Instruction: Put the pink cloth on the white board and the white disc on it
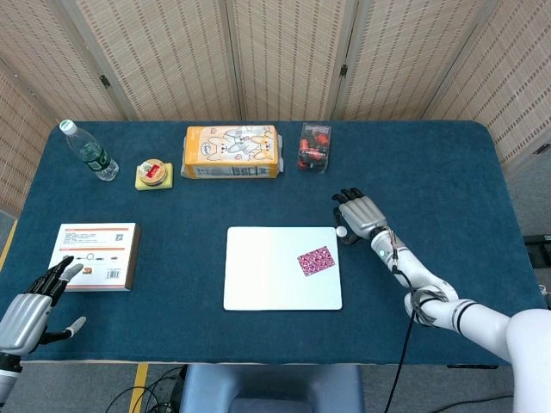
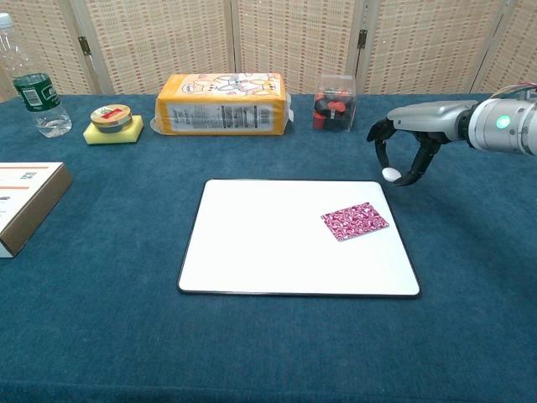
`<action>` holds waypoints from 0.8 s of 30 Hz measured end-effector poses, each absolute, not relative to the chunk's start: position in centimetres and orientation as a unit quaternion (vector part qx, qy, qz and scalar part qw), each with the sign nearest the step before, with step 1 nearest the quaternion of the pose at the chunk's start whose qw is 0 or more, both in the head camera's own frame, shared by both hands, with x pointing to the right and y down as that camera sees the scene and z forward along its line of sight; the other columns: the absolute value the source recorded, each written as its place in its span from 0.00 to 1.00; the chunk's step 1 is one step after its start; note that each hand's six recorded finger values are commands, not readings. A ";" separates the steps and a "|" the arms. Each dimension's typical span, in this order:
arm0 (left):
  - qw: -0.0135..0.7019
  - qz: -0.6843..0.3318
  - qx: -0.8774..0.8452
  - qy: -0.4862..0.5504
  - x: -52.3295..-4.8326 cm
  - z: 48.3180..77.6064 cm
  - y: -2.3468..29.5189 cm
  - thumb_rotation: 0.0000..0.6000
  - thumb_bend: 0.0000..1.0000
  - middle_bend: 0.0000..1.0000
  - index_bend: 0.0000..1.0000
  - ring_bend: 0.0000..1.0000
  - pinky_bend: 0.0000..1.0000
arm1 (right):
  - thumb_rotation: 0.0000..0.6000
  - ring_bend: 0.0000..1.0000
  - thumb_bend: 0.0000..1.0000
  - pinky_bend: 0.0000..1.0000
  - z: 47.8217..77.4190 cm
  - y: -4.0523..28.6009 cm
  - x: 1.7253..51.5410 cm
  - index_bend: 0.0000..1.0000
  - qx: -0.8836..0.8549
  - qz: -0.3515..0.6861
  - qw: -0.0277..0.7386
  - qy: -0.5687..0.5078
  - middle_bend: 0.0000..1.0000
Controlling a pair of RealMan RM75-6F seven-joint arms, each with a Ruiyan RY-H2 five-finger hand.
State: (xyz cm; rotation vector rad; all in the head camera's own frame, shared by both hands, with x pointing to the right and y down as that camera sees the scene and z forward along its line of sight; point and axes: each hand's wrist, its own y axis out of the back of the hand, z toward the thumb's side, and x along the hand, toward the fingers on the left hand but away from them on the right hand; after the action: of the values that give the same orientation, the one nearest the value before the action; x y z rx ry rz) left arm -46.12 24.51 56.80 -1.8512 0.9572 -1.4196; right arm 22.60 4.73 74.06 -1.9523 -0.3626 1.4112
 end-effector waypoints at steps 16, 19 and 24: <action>0.307 -0.525 -0.703 0.368 -46.1 55.7 25.0 1.00 0.29 0.04 0.00 0.10 0.22 | 1.00 0.00 0.18 0.00 71.7 9.7 19.5 0.55 -0.757 0.522 0.382 -0.091 0.13; 0.307 -0.521 -0.705 0.369 -46.1 55.6 25.0 1.00 0.29 0.04 0.00 0.10 0.22 | 1.00 0.00 0.18 0.00 72.2 9.9 19.0 0.55 -0.757 0.525 0.377 -0.092 0.13; 0.306 -0.520 -0.707 0.369 -46.1 55.5 25.0 1.00 0.29 0.04 0.00 0.10 0.22 | 1.00 0.00 0.18 0.00 72.8 9.9 18.1 0.55 -0.759 0.524 0.374 -0.092 0.13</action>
State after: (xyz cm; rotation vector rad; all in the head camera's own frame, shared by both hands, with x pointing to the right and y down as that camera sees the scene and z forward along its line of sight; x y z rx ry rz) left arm -46.11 24.99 55.53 -1.8717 0.9771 -1.3751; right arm 18.07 9.85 72.83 -1.9446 -0.2369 1.3422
